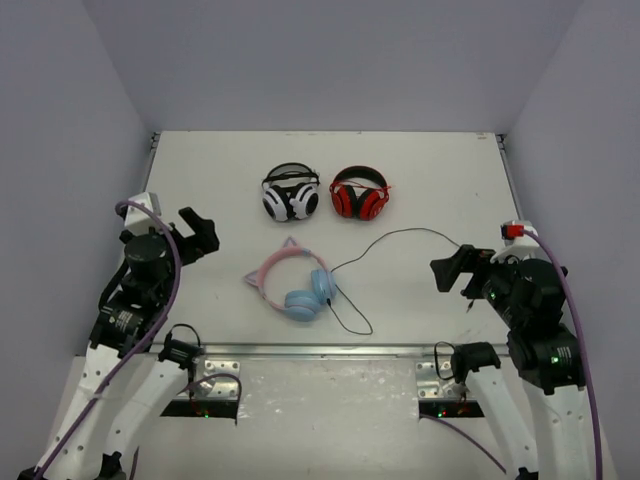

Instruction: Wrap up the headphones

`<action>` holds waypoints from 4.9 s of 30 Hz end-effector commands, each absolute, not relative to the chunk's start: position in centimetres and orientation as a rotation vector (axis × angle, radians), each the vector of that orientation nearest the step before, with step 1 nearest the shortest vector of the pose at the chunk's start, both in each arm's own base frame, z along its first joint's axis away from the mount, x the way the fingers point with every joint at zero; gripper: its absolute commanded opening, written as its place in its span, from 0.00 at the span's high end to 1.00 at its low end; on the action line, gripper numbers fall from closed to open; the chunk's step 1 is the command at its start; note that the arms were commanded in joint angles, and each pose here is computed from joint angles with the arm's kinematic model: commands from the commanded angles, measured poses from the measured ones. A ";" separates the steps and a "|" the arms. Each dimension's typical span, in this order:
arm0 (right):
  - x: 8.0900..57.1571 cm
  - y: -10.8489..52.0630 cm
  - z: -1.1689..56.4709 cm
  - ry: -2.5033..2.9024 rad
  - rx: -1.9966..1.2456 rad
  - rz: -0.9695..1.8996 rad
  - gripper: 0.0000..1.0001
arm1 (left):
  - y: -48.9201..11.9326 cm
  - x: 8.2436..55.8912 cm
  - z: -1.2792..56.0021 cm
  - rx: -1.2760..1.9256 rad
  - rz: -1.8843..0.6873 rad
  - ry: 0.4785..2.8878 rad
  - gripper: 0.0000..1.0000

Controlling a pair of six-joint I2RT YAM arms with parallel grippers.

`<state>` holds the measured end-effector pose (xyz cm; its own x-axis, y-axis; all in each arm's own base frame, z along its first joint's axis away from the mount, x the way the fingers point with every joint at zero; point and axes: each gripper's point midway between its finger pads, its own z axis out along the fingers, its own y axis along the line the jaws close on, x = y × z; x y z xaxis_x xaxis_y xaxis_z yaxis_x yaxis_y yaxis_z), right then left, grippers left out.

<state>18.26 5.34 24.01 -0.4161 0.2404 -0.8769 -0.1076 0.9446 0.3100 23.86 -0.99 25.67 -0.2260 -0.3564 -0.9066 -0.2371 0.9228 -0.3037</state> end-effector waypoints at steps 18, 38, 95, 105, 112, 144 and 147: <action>17.7 12.8 25.9 1.808 -0.189 0.852 0.01 | -12.8 30.9 13.6 0.174 -0.354 2.453 0.00; 15.9 12.9 26.5 1.718 -0.295 0.824 0.01 | -14.6 31.4 0.4 0.408 -0.281 2.765 0.44; 20.8 23.3 15.6 1.676 -0.665 1.135 0.96 | -8.3 26.0 40.2 -0.191 -0.106 1.762 1.00; 23.9 20.0 15.0 1.764 -0.561 0.816 0.99 | -4.8 27.1 35.3 -0.295 0.202 1.740 1.00; 26.9 16.5 18.6 1.792 -0.521 0.503 0.99 | -6.3 29.0 30.0 -0.084 0.372 1.848 1.00; 30.5 24.6 20.7 1.940 -0.748 0.227 0.99 | -23.4 23.5 20.7 0.782 -0.270 2.029 1.00; 31.0 24.0 21.0 1.947 -0.683 0.200 0.99 | -23.1 23.5 20.9 0.773 -0.264 2.023 1.00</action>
